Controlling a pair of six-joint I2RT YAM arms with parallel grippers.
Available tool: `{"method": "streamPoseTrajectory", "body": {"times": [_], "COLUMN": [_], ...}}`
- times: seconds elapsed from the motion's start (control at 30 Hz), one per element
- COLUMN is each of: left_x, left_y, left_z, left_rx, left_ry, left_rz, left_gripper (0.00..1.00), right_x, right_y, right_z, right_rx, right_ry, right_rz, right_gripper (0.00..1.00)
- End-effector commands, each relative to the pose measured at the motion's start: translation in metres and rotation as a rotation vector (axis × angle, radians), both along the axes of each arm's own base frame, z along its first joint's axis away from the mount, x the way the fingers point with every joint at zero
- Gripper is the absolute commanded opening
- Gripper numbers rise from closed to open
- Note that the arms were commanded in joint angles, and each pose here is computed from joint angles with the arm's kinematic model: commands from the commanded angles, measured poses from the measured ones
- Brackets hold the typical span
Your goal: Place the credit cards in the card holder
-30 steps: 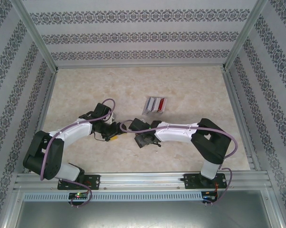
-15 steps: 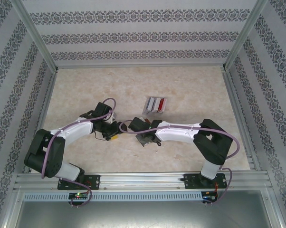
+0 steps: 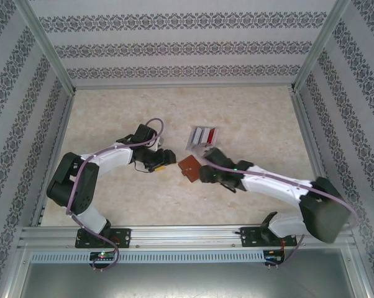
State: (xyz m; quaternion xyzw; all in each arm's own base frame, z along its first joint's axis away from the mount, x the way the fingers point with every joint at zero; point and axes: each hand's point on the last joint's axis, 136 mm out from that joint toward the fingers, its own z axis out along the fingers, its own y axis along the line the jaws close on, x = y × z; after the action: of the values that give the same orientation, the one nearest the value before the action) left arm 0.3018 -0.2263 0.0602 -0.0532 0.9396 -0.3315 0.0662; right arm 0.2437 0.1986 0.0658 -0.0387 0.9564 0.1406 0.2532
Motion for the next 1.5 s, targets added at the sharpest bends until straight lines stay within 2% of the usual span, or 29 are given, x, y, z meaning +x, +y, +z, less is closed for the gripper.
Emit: {"method": "streamPoseTrajectory", "body": {"times": [0.0,0.13,0.27,0.33,0.4,0.53,0.67,0.9,1.0,1.1,1.23,1.3,1.4,1.43,1.47], "left_x": [0.021,0.030,0.026,0.020,0.009,-0.008,-0.030,-0.065,-0.075,-0.078,-0.067,-0.060,-0.043,-0.038,-0.030], "left_y": [-0.020,-0.040,-0.055,-0.062,-0.065,-0.065,-0.070,-0.086,-0.093,-0.087,-0.055,-0.037,-0.011,-0.005,0.002], "left_z": [0.010,0.005,-0.002,-0.005,-0.008,-0.012,-0.006,0.005,0.008,0.009,0.013,0.022,0.040,0.044,0.046], "left_rx": [-0.031,-0.050,-0.060,-0.083,-0.099,-0.109,-0.143,-0.203,-0.213,-0.187,0.005,0.097,0.249,0.292,0.347], "left_ry": [-0.112,-0.119,-0.109,-0.087,-0.069,-0.045,-0.049,-0.041,-0.036,-0.040,-0.122,-0.197,-0.330,-0.373,-0.413], "left_rz": [-0.068,-0.122,-0.175,-0.207,-0.228,-0.234,-0.264,-0.319,-0.329,-0.303,-0.254,-0.236,-0.223,-0.232,-0.225], "left_gripper": [0.67,0.65,0.63,0.52,0.46,0.33,0.24,0.19,0.20,0.20,0.30,0.40,0.57,0.62,0.65], "right_x": [0.000,0.003,0.008,0.011,0.014,0.014,0.017,0.029,0.034,0.037,0.037,0.037,0.035,0.034,0.032], "right_y": [0.008,0.003,0.012,0.018,0.024,0.028,0.028,0.037,0.041,0.047,0.049,0.052,0.056,0.056,0.055], "right_z": [0.008,0.014,0.009,0.006,0.001,-0.013,-0.024,-0.022,-0.018,-0.012,-0.010,-0.009,-0.007,-0.008,-0.011], "right_rx": [0.318,0.415,0.518,0.554,0.583,0.574,0.549,0.551,0.571,0.587,0.584,0.594,0.602,0.599,0.593], "right_ry": [0.074,0.081,0.143,0.163,0.185,0.236,0.250,0.227,0.219,0.222,0.222,0.227,0.243,0.255,0.272], "right_rz": [-0.157,-0.189,-0.209,-0.221,-0.224,-0.235,-0.231,-0.185,-0.173,-0.141,-0.124,-0.101,-0.072,-0.072,-0.077], "right_gripper": [0.56,0.58,0.58,0.58,0.58,0.56,0.54,0.46,0.41,0.25,0.07,0.01,0.00,0.02,0.10]}}
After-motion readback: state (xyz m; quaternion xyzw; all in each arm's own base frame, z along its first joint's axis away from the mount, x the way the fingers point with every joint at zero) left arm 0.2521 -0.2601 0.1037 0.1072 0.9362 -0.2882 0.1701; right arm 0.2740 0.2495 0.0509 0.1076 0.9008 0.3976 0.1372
